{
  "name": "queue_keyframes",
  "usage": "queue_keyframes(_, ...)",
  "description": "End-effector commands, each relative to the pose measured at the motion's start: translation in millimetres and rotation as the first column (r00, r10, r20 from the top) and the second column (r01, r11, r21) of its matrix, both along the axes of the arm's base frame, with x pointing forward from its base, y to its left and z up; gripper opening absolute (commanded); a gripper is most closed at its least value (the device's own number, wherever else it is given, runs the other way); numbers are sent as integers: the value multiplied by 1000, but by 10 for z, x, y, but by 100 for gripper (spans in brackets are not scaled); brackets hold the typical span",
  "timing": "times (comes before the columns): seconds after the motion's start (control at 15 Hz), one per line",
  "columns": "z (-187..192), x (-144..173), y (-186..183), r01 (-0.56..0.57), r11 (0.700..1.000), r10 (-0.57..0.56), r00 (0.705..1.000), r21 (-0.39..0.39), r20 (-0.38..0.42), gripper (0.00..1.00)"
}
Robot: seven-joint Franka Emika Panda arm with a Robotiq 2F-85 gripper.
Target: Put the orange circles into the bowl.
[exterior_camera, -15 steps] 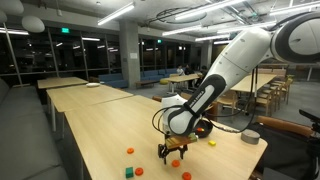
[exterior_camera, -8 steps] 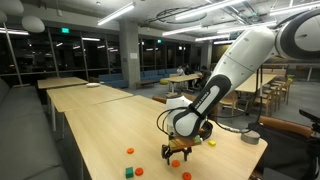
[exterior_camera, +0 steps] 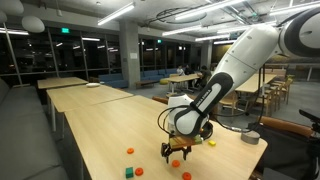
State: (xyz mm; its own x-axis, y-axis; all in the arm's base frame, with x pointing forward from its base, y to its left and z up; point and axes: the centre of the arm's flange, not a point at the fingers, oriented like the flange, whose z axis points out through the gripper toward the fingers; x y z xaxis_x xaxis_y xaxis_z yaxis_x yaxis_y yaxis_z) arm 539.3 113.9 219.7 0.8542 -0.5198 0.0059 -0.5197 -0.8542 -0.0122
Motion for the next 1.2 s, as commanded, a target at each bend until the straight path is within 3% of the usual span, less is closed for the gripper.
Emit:
queue_keyframes(0.0, 230, -93, 8, -17, 1000, 16, 999, 21, 35, 100)
queue_keyframes(0.67, 233, -142, 109, -55, 995, 56, 998, 83, -1, 100)
queue_keyframes(1.13, 199, -119, 95, -91, 992, 91, 996, 84, -6, 100)
